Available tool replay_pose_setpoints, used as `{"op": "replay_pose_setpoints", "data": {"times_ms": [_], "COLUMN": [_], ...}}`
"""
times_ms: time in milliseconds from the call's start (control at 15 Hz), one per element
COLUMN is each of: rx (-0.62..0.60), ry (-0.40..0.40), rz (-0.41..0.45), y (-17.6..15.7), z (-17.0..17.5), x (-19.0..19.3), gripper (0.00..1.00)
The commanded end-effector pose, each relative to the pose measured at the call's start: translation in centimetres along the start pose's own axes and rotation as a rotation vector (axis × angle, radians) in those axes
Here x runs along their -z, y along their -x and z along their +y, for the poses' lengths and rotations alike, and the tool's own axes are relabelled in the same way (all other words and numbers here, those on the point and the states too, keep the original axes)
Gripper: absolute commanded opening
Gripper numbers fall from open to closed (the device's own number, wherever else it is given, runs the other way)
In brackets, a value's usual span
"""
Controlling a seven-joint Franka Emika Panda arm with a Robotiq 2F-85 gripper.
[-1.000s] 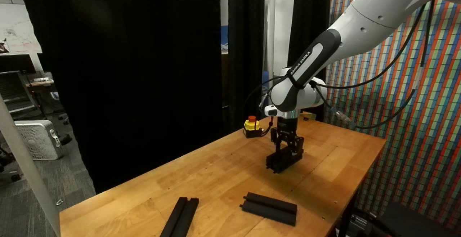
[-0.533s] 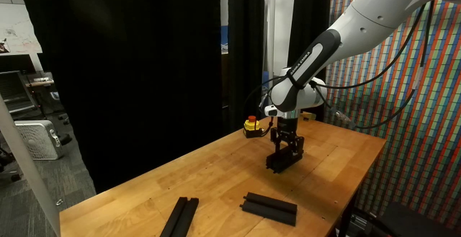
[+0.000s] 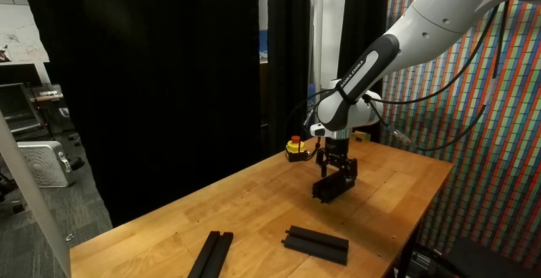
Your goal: Stack the black objects together
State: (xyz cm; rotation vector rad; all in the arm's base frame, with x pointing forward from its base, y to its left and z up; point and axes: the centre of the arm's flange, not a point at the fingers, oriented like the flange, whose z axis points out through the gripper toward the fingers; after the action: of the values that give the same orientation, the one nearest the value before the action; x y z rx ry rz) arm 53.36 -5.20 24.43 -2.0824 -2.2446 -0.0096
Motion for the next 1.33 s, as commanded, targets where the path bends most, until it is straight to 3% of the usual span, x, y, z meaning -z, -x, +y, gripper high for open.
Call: {"op": "replay_pose_setpoints", "data": {"times_ms": [0, 467, 867, 1267], "rx": [-0.015, -0.09, -0.409, -0.734], "ry": [0.005, 0.015, -0.037, -0.084], "rz": [0.002, -0.033, -0.02, 0.001], "y": [-1.2, -7.3, -15.4, -22.5], "z": [-0.1, -1.8, -4.0, -6.7], "x": [1.9, 3.7, 4.4, 1.1], "gripper": [1.0, 1.0, 1.0, 1.0]}}
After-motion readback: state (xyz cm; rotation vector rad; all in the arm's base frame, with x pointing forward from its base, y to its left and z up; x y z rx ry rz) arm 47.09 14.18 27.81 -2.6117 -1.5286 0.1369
